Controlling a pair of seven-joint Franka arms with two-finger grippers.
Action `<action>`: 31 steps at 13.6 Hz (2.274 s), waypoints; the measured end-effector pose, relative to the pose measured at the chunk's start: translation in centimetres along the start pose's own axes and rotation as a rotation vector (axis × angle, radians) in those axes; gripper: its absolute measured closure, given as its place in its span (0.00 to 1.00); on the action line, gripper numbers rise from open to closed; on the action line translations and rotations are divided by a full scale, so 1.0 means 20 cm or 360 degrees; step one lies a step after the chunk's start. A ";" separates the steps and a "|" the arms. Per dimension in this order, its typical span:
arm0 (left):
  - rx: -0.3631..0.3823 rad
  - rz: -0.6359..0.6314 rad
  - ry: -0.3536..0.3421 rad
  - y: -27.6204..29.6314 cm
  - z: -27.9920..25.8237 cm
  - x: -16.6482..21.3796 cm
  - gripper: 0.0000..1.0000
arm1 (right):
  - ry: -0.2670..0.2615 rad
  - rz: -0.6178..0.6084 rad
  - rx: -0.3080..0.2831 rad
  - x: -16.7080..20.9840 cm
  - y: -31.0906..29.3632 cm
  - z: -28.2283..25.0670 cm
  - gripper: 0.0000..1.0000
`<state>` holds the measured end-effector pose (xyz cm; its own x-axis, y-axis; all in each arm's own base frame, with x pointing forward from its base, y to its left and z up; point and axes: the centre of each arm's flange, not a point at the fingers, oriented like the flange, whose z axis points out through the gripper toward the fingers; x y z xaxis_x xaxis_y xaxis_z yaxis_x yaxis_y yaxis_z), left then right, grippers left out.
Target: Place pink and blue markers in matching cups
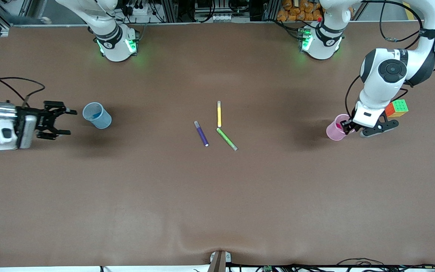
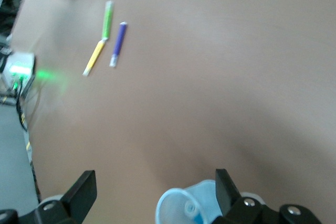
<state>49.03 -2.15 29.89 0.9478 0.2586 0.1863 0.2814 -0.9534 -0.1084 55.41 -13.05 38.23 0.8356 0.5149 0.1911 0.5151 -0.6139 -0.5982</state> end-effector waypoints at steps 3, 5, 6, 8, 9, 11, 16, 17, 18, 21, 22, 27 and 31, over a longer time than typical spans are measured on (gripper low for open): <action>0.0006 -0.0008 0.0056 0.02 -0.12 0.11 0.13 | -0.0147 0.0395 -0.0262 0.25 -0.27 -0.36 0.00; 0.0083 0.0007 0.0034 0.09 -0.32 0.23 0.00 | -0.0191 0.0576 -0.0486 0.43 -0.49 -0.49 0.00; 0.0129 0.0010 0.0008 0.13 -0.44 0.28 0.00 | -0.0193 0.0599 -0.0570 0.49 -0.56 -0.52 0.00; 0.0157 0.0014 -0.0036 0.16 -0.65 0.35 0.00 | -0.0196 0.0589 -0.0696 0.56 -0.65 -0.58 0.00; 0.0134 0.0039 -0.0051 0.16 -0.71 0.38 0.00 | -0.0187 0.0583 -0.0749 0.57 -0.68 -0.62 0.00; 0.0098 0.0110 -0.0120 0.13 -0.78 0.41 0.00 | -0.0163 0.0592 -0.0807 0.57 -0.71 -0.70 0.00; 0.0013 0.0243 -0.0300 0.09 -1.04 0.46 0.00 | -0.0195 0.0888 -0.1092 0.57 -0.83 -0.77 0.00; -0.0014 0.0270 -0.0319 0.09 -1.11 0.47 0.00 | -0.0164 0.0906 -0.1115 0.56 -0.87 -0.77 0.00; -0.0030 0.0301 -0.0338 0.08 -1.19 0.48 0.00 | -0.0112 0.0906 -0.1134 0.53 -0.90 -0.79 0.00; -0.0042 0.0382 -0.0345 0.05 -1.41 0.50 0.00 | -0.0021 0.0914 -0.1135 0.31 -0.92 -0.77 0.00; -0.0050 0.0407 -0.0325 0.04 -1.48 0.51 0.00 | -0.0024 0.0916 -0.1124 0.26 -0.93 -0.76 0.00; -0.0079 0.0478 -0.0237 -0.02 -1.64 0.56 0.00 | -0.0026 0.0893 -0.1125 0.26 -1.00 -0.78 0.00; -0.0061 0.0435 -0.0358 -0.13 -1.61 0.54 0.00 | -0.0014 0.0877 -0.1136 0.29 -1.10 -0.86 0.00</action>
<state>53.68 -1.96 63.68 0.9978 0.0167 -0.0644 0.0111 -0.9961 -0.0872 52.13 -6.89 65.98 0.9991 0.0403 0.0127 0.0400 -0.9989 0.0227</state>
